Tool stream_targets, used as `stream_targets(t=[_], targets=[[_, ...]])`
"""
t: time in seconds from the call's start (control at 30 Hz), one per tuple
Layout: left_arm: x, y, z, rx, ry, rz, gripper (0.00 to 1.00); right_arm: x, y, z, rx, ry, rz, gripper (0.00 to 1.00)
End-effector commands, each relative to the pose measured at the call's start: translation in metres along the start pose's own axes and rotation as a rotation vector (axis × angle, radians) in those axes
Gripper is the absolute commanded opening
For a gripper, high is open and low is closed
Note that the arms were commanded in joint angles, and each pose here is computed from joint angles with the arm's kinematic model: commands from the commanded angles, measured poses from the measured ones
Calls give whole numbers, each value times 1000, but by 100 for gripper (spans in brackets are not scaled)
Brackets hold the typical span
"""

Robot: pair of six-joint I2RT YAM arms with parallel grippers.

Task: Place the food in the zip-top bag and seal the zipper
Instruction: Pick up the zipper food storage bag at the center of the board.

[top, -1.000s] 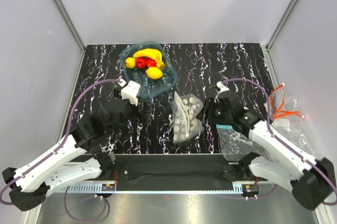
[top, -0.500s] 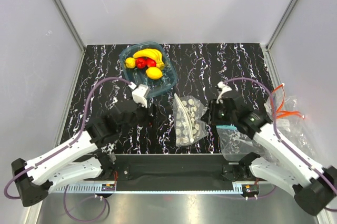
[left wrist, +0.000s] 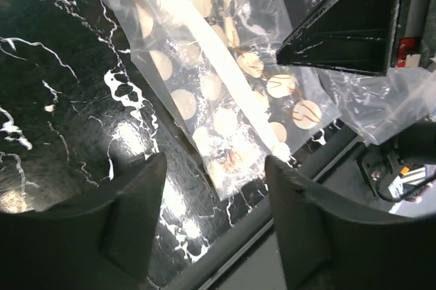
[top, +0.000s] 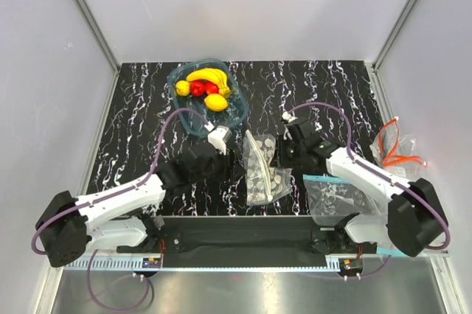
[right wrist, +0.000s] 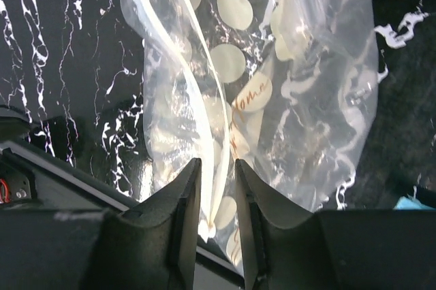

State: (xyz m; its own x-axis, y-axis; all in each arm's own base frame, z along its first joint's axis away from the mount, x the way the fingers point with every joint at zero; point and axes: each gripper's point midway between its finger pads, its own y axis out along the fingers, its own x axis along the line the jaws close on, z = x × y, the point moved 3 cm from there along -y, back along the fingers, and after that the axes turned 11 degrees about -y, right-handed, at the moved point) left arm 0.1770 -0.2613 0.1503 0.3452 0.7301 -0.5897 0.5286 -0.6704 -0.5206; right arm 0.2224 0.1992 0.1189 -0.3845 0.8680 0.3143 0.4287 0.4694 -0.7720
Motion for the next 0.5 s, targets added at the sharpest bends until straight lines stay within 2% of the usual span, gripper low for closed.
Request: stream_targets(t=[0.0,0.03,0.47], targets=[[-9,17,-8,-60,19,67,58,14,7,-28,-70,-55,-66,33],[-10,21,-8,-64,22,77,54,16,9,-32,-76,-60,-74,33],[-1,61,10,23,39,57,47,4,64,-18,4,-62,-66,34]])
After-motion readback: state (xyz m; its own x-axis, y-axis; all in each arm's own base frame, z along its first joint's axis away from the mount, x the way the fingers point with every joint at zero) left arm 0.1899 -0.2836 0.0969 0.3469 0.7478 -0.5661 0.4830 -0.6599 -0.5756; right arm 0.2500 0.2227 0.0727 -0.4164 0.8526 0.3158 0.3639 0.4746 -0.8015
